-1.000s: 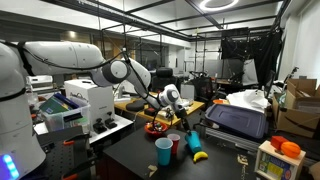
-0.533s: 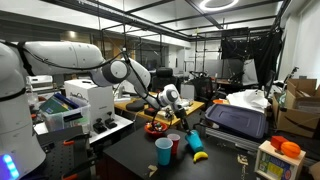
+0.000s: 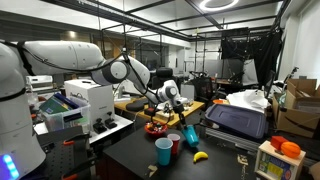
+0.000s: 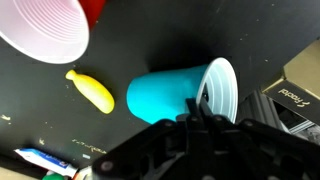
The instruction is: Put some of the things in the bowl into the blue cup at the back of the line of cups
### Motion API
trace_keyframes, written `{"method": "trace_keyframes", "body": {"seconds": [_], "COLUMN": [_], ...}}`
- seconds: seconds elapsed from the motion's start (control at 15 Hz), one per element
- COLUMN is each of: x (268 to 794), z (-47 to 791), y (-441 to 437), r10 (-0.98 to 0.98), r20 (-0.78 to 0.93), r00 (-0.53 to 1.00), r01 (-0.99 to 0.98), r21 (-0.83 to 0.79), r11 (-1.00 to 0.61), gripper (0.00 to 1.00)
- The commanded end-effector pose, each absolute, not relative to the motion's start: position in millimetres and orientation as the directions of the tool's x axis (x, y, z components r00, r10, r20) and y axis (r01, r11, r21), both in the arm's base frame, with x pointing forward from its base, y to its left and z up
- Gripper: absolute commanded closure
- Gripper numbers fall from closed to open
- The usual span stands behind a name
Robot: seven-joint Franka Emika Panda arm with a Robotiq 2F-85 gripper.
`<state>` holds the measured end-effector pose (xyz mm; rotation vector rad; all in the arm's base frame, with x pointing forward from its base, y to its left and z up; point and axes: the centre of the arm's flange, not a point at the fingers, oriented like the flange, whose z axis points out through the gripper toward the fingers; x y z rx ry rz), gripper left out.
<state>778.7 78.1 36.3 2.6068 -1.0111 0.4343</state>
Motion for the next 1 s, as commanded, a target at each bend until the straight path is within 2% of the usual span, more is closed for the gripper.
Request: {"method": "trace_keyframes", "body": {"seconds": [0.0, 0.4, 0.93], "x": [781.1, 776.2, 739.8], "z": [81.0, 138.4, 143.5], "y": [73.6, 46.4, -18.6], "r10": [-0.645, -0.749, -0.849], "r20": [0.33, 0.257, 0.087], "r00": [0.689, 0.611, 0.521], "r01": [-0.702, -0.761, -0.83], "r21": [0.085, -0.071, -0.177], "r11": [-0.707, -0.645, -0.528], "gripper": [0.99, 0.99, 0.99]}}
